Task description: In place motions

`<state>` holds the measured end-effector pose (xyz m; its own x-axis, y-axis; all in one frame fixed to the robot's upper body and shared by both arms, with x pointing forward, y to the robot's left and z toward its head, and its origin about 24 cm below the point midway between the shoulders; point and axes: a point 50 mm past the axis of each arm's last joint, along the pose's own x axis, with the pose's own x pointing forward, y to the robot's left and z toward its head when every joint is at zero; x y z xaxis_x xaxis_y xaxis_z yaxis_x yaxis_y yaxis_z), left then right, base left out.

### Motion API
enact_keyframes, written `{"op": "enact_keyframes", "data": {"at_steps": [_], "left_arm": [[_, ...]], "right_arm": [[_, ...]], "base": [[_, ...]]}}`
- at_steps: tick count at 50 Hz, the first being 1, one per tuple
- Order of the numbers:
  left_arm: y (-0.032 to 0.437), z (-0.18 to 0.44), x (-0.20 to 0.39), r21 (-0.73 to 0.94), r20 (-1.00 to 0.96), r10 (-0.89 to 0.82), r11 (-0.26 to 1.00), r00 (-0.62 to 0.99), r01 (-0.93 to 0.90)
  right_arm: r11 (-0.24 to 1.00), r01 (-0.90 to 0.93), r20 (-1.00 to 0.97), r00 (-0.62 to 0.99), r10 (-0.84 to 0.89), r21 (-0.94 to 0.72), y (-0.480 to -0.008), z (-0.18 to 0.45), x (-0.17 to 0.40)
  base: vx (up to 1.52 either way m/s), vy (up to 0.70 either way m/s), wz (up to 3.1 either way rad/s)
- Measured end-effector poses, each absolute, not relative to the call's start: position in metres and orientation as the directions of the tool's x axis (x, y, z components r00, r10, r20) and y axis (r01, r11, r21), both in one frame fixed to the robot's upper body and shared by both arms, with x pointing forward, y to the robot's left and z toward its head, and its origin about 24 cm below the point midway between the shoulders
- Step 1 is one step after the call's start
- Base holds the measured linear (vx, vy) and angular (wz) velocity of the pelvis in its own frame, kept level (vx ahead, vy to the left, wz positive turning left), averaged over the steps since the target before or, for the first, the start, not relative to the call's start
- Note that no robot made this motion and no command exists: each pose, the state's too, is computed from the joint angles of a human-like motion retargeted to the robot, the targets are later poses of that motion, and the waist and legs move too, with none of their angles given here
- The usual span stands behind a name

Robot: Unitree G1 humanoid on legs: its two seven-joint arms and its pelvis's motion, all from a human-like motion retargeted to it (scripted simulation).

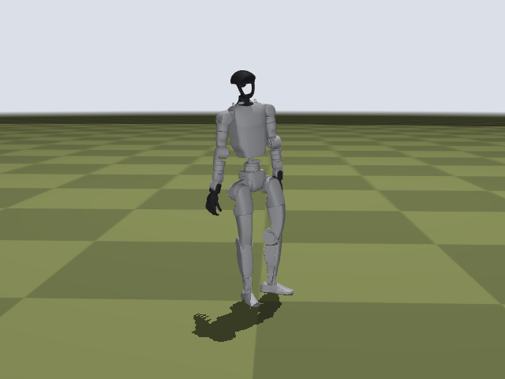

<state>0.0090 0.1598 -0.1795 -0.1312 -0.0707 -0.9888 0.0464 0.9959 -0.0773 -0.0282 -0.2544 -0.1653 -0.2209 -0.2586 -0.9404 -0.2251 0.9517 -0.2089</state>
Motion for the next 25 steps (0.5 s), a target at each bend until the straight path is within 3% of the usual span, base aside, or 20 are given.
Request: {"op": "enact_keyframes", "data": {"at_steps": [25], "left_arm": [[0.165,-0.179,0.010,-0.064,-0.990,-0.057,0.997,-0.132,0.046]], "right_arm": [[0.926,-0.358,-0.984,-0.079,-0.160,-0.122,-0.225,-0.174,0.016]], "base": [[0.06,0.05,0.13]]}}
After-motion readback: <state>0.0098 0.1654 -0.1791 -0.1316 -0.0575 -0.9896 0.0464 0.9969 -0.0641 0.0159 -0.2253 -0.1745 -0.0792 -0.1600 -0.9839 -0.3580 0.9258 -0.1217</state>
